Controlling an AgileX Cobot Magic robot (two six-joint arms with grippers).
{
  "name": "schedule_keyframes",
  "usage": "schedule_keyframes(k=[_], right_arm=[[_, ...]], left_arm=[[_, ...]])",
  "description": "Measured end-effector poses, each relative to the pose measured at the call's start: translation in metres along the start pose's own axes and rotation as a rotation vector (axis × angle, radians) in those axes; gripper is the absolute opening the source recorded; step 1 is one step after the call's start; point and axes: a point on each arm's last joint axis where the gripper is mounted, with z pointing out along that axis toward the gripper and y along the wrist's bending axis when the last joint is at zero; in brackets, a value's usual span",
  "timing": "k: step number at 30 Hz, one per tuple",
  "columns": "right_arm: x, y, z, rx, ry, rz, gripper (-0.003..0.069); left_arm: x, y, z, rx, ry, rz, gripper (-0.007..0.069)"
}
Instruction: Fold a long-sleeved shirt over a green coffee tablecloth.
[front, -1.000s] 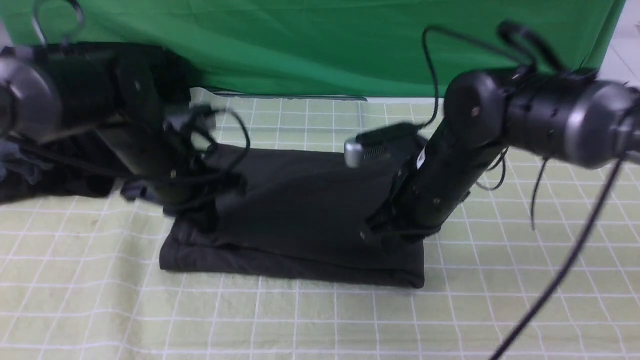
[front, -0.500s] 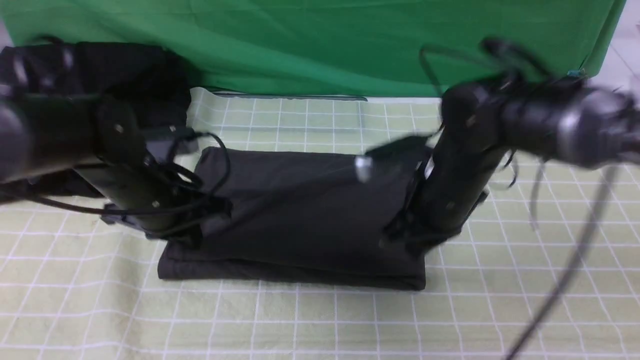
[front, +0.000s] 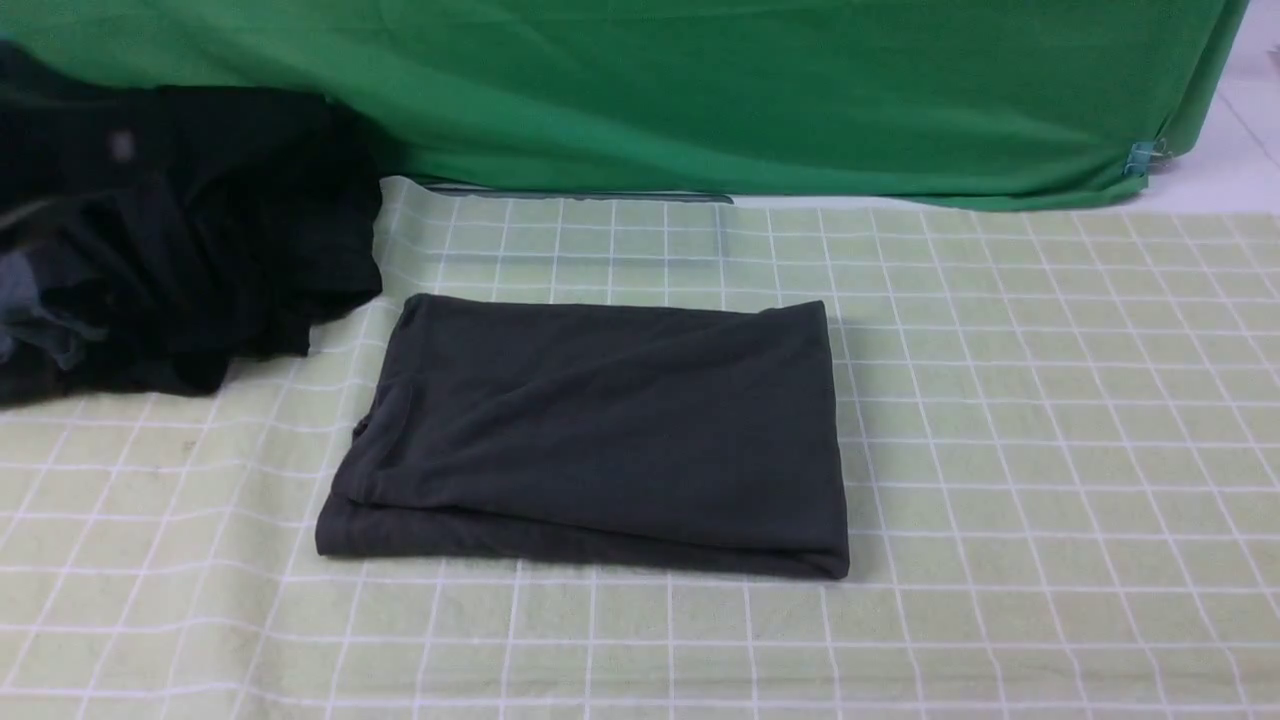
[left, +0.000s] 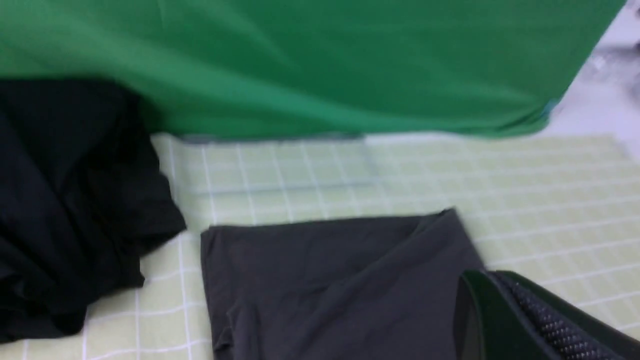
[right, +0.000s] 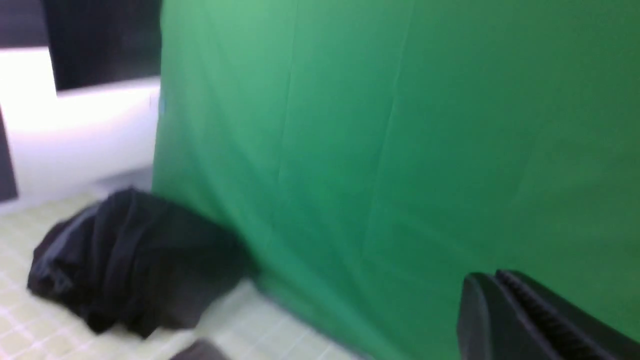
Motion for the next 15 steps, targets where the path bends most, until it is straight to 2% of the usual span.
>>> schedule_keyframes(k=[6,8,15], right_arm=[[0.045,0.005,-0.056,0.032,-0.163,-0.007,-0.0002],[0.077,0.009,-0.073,0.04,-0.223,0.008,-0.0002],[0.13,0.015,-0.107,0.065,-0.413,0.022,0.0006]], left_arm=[[0.042,0.001,-0.043,0.02,-0.077,-0.001,-0.0004],[0.069,0.004,-0.054,0.031,-0.101,-0.012,-0.0004],[0.119,0.012,-0.053,0.057,-0.228,-0.077,-0.0004]])
